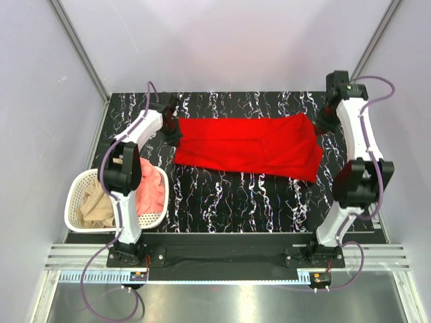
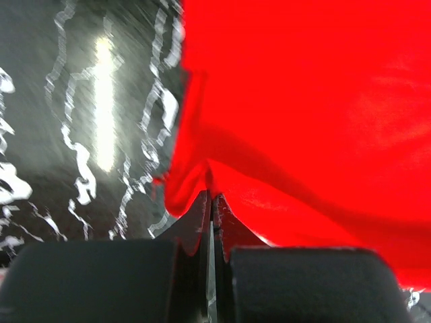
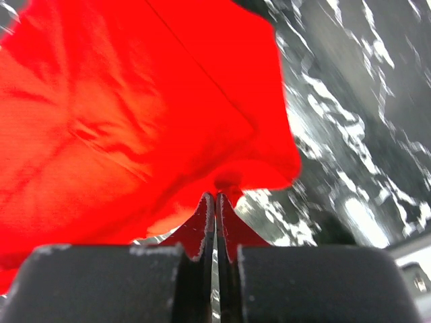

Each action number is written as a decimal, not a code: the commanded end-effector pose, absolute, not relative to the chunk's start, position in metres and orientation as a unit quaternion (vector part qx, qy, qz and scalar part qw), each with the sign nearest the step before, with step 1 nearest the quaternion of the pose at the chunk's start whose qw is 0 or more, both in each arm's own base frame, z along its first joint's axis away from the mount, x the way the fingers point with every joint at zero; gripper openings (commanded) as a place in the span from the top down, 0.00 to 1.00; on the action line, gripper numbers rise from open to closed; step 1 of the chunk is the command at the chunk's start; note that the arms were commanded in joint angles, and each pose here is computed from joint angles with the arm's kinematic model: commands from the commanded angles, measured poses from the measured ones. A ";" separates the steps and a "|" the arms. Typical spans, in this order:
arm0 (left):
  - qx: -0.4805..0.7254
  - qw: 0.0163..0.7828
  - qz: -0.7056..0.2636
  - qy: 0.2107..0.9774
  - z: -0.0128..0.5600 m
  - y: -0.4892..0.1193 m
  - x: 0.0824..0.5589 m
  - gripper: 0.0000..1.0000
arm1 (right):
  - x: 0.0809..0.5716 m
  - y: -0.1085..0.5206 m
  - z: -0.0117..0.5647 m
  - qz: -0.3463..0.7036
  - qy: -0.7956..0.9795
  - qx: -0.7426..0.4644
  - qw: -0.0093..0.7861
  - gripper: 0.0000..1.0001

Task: Fold and stack the t-shirts
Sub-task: Fold the tshirt

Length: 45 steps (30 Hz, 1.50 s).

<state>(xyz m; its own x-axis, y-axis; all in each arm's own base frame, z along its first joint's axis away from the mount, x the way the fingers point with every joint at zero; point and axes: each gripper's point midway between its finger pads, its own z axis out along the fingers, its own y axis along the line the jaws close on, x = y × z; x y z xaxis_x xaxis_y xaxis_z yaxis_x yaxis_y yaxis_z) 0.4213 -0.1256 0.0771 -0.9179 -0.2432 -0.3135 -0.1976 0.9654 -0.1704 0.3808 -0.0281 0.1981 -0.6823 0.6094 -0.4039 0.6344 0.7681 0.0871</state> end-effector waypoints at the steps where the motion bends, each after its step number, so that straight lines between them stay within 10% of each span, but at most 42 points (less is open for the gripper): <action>1: -0.132 0.184 -0.054 0.973 0.088 -0.106 0.442 1.00 | 0.416 -0.030 0.209 -0.011 0.918 0.318 0.237 1.00; 45: -0.171 0.209 -0.102 0.957 0.070 -0.118 0.495 1.00 | 0.539 -0.033 0.189 0.070 0.898 0.312 0.303 1.00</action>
<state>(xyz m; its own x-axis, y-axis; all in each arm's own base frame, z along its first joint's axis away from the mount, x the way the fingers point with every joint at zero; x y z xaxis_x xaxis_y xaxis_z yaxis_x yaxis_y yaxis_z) 0.4786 -0.1158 0.0622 -0.8786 -0.3488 -0.3262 -0.2843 0.9308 -0.2296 0.5221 -0.0286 0.1831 -0.6466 0.5989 -0.4725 0.5353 0.7975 0.2782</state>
